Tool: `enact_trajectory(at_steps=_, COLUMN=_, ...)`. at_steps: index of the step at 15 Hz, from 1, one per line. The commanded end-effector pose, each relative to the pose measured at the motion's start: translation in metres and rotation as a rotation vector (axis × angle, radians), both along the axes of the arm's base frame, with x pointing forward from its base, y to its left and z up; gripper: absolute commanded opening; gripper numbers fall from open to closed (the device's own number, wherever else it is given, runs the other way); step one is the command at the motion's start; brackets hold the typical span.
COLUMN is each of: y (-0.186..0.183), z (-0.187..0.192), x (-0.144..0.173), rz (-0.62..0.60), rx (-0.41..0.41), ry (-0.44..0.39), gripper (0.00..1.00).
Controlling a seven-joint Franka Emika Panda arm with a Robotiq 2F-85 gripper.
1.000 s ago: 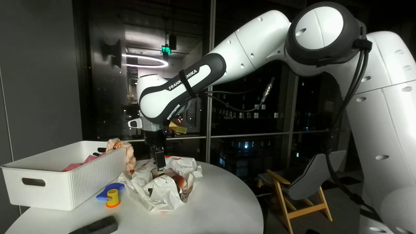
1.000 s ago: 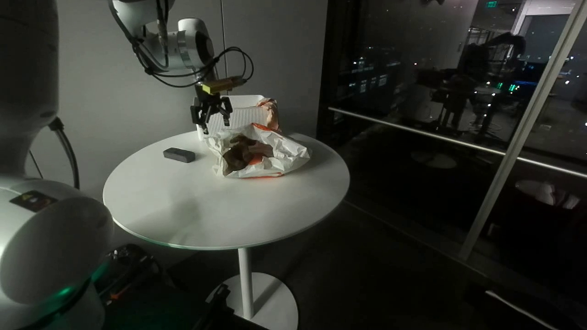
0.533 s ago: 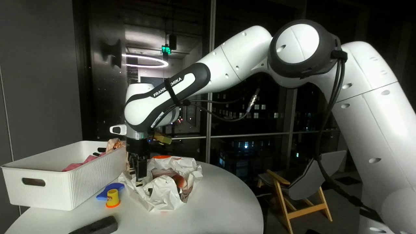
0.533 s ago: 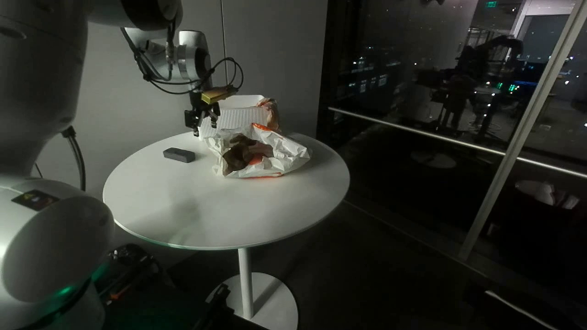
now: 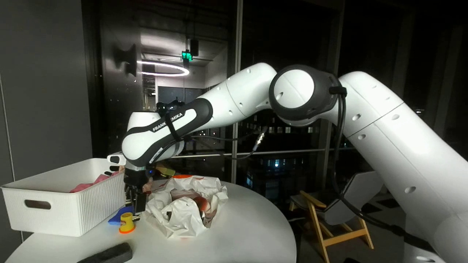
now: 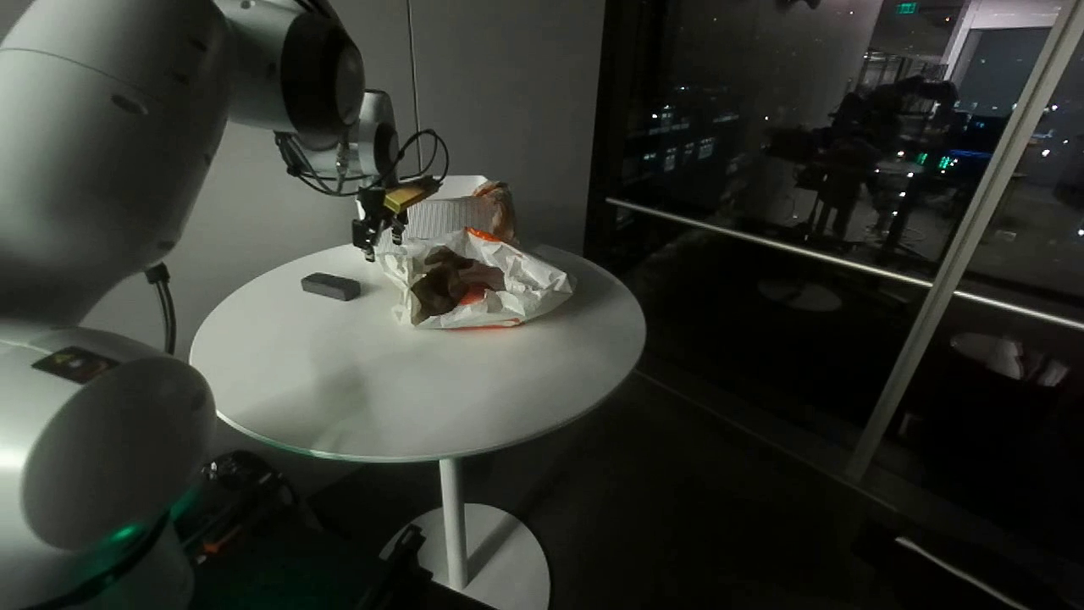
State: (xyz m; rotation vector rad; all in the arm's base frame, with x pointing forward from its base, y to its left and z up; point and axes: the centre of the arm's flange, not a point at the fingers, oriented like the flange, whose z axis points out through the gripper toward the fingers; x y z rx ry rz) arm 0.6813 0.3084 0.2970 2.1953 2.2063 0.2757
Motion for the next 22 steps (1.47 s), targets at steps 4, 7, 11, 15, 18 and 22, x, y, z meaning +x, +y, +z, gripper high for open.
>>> enact_trajectory(at_steps=4, y=0.02, z=-0.025, x=0.059, rz=0.054, rx=0.013, ry=-0.054, gripper=1.0)
enact_trajectory(at_steps=7, y=0.016, z=-0.033, x=0.07, rz=0.052, rx=-0.005, ry=-0.07, gripper=1.0)
enact_trajectory(at_steps=11, y=0.012, z=-0.044, x=0.08, rz=0.066, rx=-0.008, ry=-0.067, gripper=0.75)
enact_trajectory(at_steps=15, y=0.013, z=-0.046, x=0.082, rz=0.081, rx=0.001, ry=-0.065, gripper=0.51)
enact_trajectory(at_steps=18, y=0.014, z=-0.042, x=0.079, rz=0.072, rx=-0.016, ry=-0.066, gripper=0.29)
enact_trajectory(at_steps=22, y=0.006, z=-0.006, x=0.058, rz=0.0, rx=-0.084, ry=-0.072, gripper=0.2)
